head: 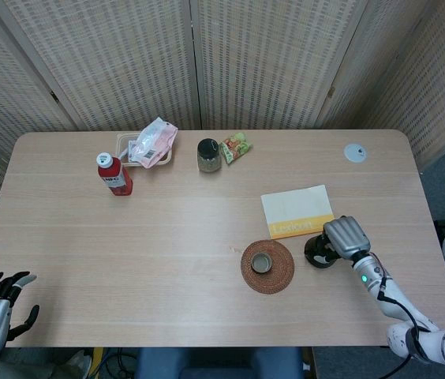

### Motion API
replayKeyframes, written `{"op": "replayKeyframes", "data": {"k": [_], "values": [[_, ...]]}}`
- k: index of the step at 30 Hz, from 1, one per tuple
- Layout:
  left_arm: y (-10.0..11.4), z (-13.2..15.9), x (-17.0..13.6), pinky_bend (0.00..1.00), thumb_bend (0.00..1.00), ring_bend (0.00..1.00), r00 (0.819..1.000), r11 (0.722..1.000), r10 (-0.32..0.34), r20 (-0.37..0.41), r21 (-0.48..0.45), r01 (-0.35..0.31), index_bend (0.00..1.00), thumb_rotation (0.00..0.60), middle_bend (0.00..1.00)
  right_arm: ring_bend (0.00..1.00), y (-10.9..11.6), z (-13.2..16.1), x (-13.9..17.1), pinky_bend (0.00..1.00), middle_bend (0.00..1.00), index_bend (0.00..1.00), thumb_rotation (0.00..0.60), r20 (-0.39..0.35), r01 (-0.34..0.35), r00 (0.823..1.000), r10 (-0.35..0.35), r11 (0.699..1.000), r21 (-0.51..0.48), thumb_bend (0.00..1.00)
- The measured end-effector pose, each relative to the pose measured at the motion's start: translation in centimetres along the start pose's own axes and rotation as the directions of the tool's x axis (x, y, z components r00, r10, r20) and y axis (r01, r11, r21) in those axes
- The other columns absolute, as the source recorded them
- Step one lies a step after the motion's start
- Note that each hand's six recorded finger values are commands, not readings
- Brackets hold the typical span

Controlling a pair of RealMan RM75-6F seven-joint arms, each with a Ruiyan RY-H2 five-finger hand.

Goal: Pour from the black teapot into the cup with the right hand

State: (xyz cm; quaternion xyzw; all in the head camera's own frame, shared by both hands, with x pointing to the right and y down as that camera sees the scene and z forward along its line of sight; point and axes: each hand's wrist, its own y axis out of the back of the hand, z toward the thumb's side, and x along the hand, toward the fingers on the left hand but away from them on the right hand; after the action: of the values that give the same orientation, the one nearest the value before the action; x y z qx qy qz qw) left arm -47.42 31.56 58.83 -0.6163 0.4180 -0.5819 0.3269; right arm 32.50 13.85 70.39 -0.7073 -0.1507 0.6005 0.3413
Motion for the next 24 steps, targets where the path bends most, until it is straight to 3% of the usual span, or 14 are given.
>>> {"op": "replayKeyframes", "data": {"k": [15,18,24], "values": [[-0.1,0.0,-0.1,0.08,0.36,0.21,1.0,1.0,-0.002,0.0,-0.003,0.002,0.25,0.6,0.2,0.76,-0.9,0.6,0.4,0.39,0.8,0.93,0.416,-0.003,-0.018,1.0,0.018,0.995,0.101,0.0],[-0.2,-0.1,-0.2,0.08,0.36,0.21,1.0,1.0,-0.004,-0.003,-0.003,0.004,0.25,0.6,0.2,0.72,-1.1,0.6,0.4,0.39,0.77,0.89,0.416,-0.001,-0.022,1.0,0.022,0.993,0.117,0.0],[-0.2,-0.2,-0.2,0.08,0.36,0.21,1.0,1.0,-0.002,-0.004,-0.004,0.002,0.25,0.6,0.2,0.58,-1.4,0.7,0.4,0.36,0.66,0.71,0.416,0.006,-0.027,1.0,0.026,0.989,0.144,0.0]]}}
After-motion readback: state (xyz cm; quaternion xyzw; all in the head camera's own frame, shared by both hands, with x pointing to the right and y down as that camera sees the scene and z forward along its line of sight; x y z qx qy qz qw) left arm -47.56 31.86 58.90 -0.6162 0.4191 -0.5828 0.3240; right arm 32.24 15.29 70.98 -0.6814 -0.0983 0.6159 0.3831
